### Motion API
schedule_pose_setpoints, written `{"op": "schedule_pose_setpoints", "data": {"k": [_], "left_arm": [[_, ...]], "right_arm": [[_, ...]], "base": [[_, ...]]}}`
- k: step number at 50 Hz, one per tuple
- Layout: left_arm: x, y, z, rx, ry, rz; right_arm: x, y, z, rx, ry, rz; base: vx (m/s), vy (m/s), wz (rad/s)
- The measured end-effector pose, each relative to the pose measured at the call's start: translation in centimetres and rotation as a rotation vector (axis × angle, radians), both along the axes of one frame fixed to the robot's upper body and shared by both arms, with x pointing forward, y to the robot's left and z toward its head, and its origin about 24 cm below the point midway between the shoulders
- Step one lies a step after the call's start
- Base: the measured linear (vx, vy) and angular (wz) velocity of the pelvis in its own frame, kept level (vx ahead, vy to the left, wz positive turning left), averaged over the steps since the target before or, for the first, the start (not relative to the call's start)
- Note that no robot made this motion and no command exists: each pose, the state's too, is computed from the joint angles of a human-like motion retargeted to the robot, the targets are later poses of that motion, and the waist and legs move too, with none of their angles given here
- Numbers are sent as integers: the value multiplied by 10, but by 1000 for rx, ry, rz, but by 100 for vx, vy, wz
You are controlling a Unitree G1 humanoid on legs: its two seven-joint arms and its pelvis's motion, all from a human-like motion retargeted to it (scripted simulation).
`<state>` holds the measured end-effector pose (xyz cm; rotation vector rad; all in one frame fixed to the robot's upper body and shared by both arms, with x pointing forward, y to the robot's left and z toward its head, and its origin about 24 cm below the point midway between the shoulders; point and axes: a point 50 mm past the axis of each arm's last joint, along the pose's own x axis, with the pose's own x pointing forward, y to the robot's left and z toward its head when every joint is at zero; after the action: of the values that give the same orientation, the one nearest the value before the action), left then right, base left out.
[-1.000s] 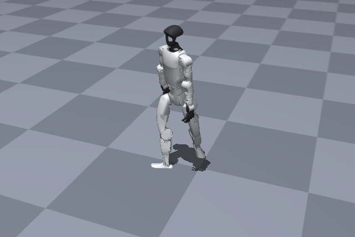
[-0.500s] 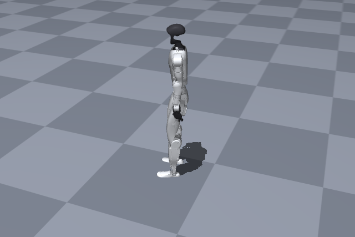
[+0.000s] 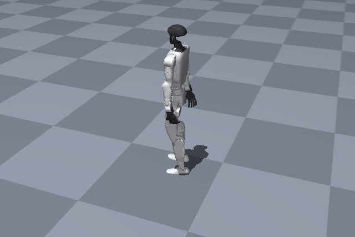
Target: In place motions
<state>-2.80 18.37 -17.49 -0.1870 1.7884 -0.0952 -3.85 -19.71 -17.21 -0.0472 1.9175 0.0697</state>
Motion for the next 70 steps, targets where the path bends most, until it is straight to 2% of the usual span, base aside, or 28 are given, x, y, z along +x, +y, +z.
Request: {"op": "schedule_pose_setpoints", "data": {"k": [10, 17, 25, 36, 45, 51, 61, 65, 70], "left_arm": [[30, -1, -3, -25, -100, -58], [43, -8, -3, -58, -142, -80], [44, 2, -2, -33, -136, -132], [53, 9, -2, 0, -199, -43], [10, 6, -2, 21, -103, -4], [-5, 2, -1, 47, -49, 50], [-12, -6, -1, 72, -15, 200], [4, -15, -2, 35, -46, 180], [8, -35, -4, -47, -72, 96]], "right_arm": [[22, 1, -4, 18, -91, 56], [27, 1, -4, 29, -122, 22], [20, -3, -3, 6, -101, -7], [31, -20, 1, -9, -104, -26], [36, -30, 2, -16, -125, 26], [18, -28, 2, 23, -98, -61], [-6, -22, 3, 55, -53, -70], [-4, -23, 2, 48, -105, -128], [-4, -44, 6, -6, -125, -130]], "base": [[0, -3, 5], [-5, -11, 59], [-10, -16, 139], [-27, -4, 146], [-21, -1, 202], [-16, 22, 239], [-3, 25, 328], [-5, 35, 228], [8, 54, 83]]}}
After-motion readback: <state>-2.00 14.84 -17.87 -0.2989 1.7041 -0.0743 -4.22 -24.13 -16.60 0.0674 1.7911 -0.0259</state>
